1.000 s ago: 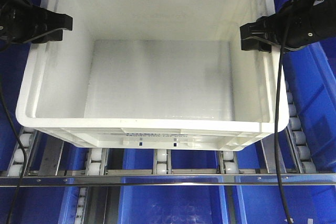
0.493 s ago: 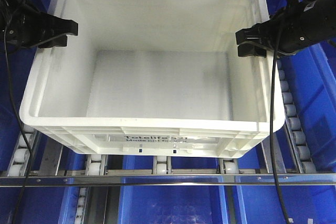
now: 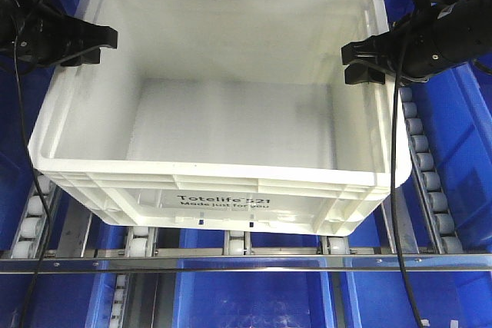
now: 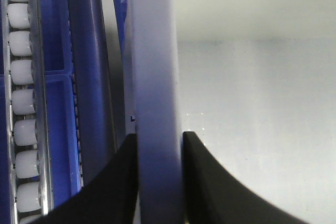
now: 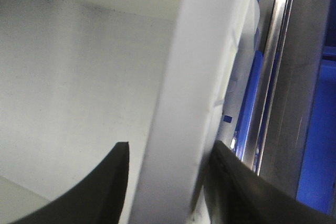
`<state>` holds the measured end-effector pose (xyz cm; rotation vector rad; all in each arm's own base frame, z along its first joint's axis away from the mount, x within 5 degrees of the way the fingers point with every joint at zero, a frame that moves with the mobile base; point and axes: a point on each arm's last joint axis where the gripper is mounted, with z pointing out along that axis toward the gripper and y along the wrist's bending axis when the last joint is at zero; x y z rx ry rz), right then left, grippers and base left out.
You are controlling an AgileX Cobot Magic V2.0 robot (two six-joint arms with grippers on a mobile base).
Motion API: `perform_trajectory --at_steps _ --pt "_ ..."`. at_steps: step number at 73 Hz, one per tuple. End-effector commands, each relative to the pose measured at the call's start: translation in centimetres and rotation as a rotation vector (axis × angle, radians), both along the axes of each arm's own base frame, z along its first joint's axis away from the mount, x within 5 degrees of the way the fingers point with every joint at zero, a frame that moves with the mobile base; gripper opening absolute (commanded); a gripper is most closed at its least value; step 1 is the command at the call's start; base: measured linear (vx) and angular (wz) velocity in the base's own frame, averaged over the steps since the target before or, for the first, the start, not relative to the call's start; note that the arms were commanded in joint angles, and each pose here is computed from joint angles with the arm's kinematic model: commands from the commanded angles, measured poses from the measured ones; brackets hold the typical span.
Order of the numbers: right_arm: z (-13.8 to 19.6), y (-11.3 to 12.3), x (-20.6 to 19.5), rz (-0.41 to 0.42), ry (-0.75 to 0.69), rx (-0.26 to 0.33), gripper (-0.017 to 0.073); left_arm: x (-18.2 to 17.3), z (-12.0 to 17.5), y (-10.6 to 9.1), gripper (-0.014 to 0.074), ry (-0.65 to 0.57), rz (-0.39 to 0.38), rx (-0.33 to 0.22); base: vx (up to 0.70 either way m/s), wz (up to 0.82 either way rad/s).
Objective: Move bin from left to right shelf
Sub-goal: 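Lower the white crate with both grippers onto the roller shelf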
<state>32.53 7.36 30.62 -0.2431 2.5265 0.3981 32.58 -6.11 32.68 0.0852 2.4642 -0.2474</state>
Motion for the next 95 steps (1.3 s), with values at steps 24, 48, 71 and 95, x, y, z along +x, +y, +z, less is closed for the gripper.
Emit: perform_trajectory --at_steps 24,48,71,95 --pt "2.67 -0.72 1.27 -0.004 -0.275 -0.087 -0.0005 -0.17 1.97 -0.39 -0.0006 -0.085 -0.003 -0.062 0.0 0.0" --pt "2.73 -0.73 1.33 -0.007 -0.283 -0.085 -0.0003 0.02 2.05 -0.41 -0.0003 -0.11 -0.016 -0.053 0.0 0.0" --pt "2.73 -0.68 1.31 -0.012 -0.279 -0.078 0.0127 0.54 1.34 -0.49 0.0105 -0.105 -0.057 -0.014 0.0 0.0" --pt "2.84 -0.69 1.31 -0.033 -0.28 -0.062 0.0507 0.68 1.53 -0.48 0.0333 -0.132 -0.055 -0.013 0.0 0.0"
